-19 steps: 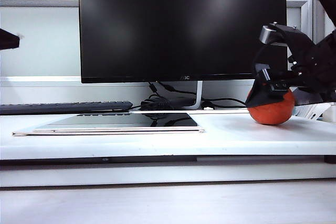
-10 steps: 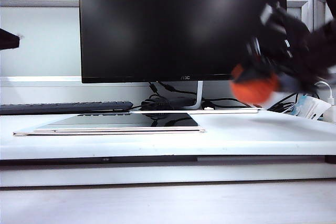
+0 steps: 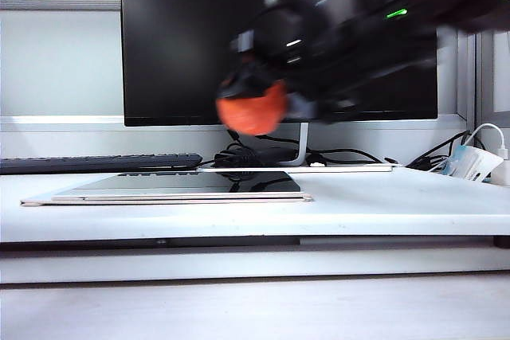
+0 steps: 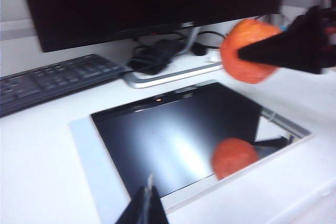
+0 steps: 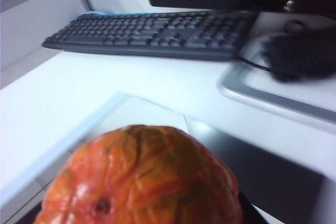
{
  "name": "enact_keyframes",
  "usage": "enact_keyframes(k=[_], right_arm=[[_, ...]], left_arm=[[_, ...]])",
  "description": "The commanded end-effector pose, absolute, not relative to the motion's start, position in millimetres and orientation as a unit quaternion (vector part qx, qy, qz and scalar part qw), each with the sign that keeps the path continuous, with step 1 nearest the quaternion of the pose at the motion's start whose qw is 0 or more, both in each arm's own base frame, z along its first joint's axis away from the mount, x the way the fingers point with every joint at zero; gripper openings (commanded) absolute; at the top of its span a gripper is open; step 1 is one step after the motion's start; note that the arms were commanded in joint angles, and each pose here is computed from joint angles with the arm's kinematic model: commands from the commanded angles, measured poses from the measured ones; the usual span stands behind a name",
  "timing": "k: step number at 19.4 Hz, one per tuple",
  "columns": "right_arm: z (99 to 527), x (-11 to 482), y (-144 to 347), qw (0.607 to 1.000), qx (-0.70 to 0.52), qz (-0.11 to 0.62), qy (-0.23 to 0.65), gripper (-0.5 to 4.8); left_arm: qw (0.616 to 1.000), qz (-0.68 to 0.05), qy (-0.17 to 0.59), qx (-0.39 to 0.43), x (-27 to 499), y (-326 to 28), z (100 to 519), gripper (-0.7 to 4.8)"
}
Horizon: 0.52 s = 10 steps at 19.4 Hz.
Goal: Place the orange on the center of the mirror.
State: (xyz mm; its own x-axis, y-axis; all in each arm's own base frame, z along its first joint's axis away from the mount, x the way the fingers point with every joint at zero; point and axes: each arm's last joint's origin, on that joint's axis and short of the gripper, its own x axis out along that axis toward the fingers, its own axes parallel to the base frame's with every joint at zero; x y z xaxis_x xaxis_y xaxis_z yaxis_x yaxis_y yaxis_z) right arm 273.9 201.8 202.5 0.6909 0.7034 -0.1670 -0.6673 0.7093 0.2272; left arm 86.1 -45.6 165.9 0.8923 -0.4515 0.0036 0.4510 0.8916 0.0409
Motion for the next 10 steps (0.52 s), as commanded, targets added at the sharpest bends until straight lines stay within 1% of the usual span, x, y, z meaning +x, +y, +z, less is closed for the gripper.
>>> enact_keyframes(k=[1, 5, 10], right_arm=[[202, 290, 225, 0.908, 0.07, 0.389, 0.141, 3.36], [191, 293, 252, 0.898, 0.049, 0.408, 0.156, 3.36], [174, 295, 263, 0.893, 0.041, 0.412, 0.177, 3.36]], left_arm=[[0.976, -0.215, -0.012, 0.02, 88, -42, 167, -0.05], [0.979, -0.201, -0.012, 0.021, 89, -40, 167, -0.05], [0.979, -0.201, -0.012, 0.021, 89, -40, 167, -0.05]])
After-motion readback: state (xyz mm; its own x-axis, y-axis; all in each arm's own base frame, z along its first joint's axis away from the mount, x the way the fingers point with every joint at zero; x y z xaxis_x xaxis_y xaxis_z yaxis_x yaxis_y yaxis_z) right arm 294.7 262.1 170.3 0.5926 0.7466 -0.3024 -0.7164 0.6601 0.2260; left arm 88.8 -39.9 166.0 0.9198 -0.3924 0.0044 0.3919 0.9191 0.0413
